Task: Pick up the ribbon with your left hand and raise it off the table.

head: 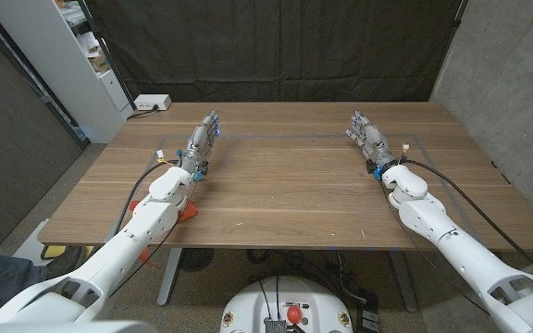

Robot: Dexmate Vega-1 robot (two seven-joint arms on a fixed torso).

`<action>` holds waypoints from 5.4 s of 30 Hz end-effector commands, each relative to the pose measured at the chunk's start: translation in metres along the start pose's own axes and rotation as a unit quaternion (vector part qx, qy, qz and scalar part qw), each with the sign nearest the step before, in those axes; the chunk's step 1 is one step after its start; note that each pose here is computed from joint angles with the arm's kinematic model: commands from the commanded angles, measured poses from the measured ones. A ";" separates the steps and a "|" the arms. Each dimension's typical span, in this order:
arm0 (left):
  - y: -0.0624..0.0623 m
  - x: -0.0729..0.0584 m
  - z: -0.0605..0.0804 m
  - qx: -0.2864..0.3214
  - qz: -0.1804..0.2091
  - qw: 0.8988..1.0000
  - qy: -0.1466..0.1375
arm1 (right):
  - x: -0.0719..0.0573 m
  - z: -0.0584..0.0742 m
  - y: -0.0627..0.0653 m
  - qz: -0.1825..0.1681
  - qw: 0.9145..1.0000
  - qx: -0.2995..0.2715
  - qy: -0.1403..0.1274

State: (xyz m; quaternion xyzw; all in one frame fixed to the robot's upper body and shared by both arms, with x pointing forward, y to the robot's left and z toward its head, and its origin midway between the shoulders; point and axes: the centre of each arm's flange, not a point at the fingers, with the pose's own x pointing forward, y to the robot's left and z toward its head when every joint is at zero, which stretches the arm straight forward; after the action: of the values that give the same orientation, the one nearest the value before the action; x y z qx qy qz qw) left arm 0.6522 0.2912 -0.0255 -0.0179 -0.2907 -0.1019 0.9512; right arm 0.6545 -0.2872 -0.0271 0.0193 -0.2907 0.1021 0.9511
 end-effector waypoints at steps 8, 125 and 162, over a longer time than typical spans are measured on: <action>0.001 -0.001 -0.002 0.003 0.001 1.000 0.001 | 0.001 -0.005 0.001 -0.006 1.000 0.004 0.003; 0.049 -0.089 0.036 0.054 -0.006 0.997 -0.061 | 0.002 -0.006 0.016 -0.002 1.000 0.007 0.005; 0.043 -0.125 0.039 0.057 -0.003 0.996 -0.073 | 0.012 -0.007 0.018 0.011 1.000 0.003 0.008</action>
State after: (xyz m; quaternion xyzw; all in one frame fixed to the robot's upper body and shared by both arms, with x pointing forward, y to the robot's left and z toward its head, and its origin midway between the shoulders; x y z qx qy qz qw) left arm 0.5473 0.3660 -0.0576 0.0274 -0.3628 -0.0875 0.9273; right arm 0.6615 -0.2649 -0.0294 0.0223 -0.2843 0.1074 0.9524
